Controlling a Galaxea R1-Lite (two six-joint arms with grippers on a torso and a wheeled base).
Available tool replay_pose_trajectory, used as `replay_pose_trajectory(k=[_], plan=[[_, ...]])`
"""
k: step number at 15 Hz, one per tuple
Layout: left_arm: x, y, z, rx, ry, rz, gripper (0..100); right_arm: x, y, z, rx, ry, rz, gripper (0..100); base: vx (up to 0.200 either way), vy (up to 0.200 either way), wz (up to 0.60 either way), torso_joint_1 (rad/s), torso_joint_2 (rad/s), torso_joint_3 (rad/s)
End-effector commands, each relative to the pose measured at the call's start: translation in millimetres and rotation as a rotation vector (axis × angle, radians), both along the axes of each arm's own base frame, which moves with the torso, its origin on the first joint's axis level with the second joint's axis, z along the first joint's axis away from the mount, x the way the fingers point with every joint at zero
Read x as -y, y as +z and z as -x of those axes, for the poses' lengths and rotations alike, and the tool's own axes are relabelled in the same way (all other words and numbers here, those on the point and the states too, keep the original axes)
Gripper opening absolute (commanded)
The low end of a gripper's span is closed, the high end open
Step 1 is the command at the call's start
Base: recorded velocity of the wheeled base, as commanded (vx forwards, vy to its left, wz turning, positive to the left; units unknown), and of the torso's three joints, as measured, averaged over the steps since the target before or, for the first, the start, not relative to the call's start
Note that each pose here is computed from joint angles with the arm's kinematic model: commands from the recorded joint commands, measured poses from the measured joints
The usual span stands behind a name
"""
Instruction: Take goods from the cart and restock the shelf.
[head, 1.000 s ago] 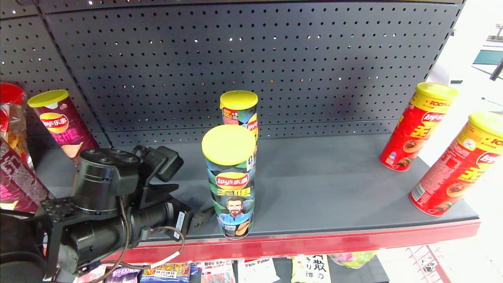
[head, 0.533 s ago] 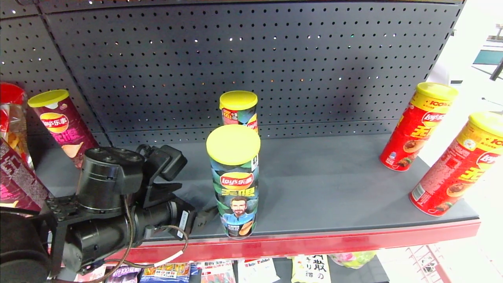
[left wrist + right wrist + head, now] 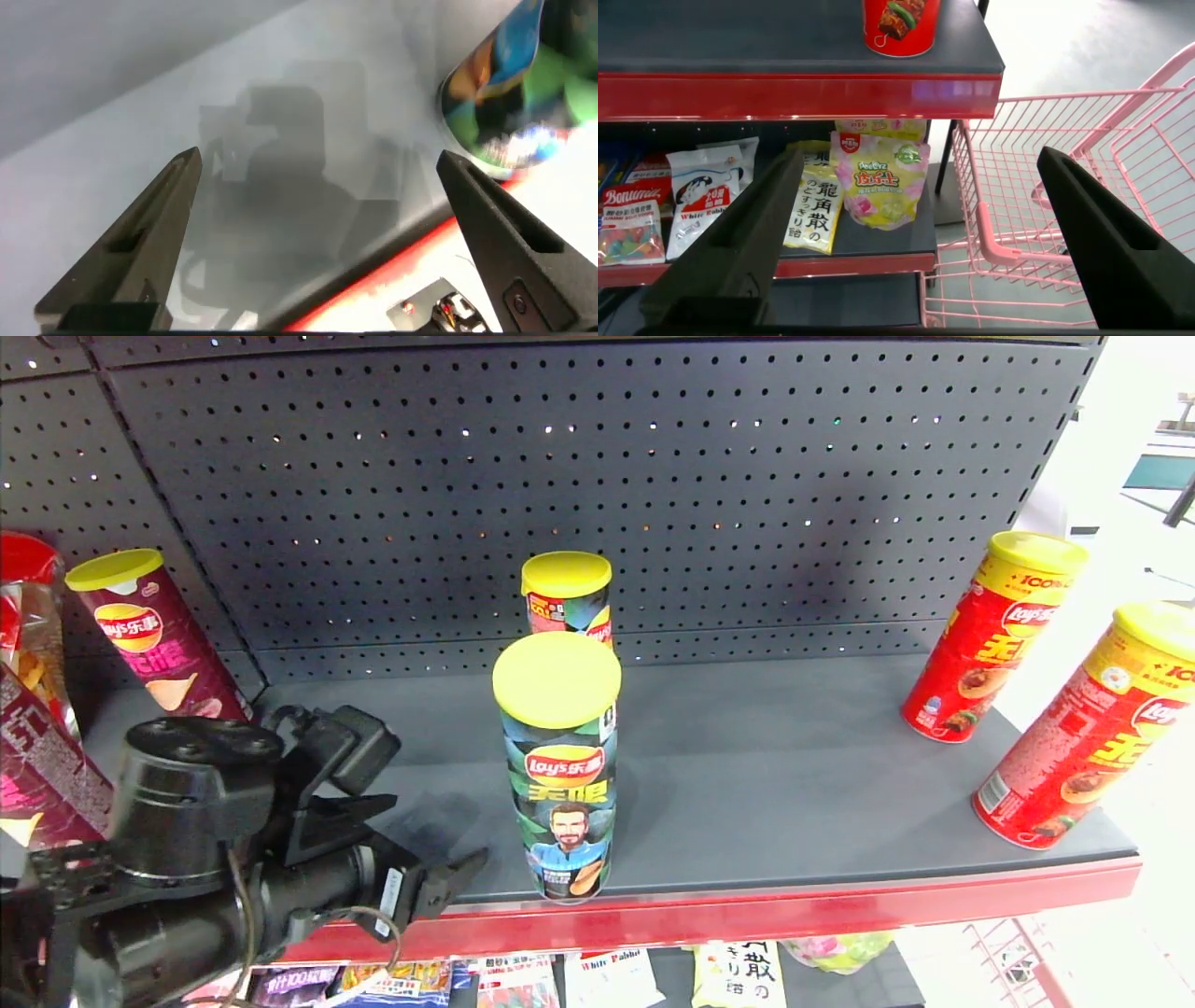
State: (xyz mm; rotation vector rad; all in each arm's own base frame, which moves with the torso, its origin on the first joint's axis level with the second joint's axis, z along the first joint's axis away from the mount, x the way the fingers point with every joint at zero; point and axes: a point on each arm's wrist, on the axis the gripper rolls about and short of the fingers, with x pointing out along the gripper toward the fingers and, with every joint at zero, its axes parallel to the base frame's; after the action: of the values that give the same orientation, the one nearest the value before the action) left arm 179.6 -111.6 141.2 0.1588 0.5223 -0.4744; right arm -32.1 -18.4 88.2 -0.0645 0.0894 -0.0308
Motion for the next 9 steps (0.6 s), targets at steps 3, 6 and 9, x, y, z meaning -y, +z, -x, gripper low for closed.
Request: replay_pose_trajectory(k=[3, 6, 9], plan=[[-73.6, 37.3, 105, 0.161, 0.104, 0.065, 100, 0, 0, 0, -0.002, 0.008, 0.004, 100, 0.000, 0.000, 0.00, 0.000, 0.00, 0.000], [-126.5, 30.2, 197, 0.203, 0.331, 0.000, 100, 0, 0, 0, -0.001, -0.024, 0.018, 100, 0.000, 0.000, 0.00, 0.000, 0.00, 0.000], [-128.0, -4.4, 260, 0.173, 0.650, -0.051, 100, 0, 7, 0, -0.008, -0.058, 0.023, 100, 0.000, 0.000, 0.00, 0.000, 0.00, 0.000]])
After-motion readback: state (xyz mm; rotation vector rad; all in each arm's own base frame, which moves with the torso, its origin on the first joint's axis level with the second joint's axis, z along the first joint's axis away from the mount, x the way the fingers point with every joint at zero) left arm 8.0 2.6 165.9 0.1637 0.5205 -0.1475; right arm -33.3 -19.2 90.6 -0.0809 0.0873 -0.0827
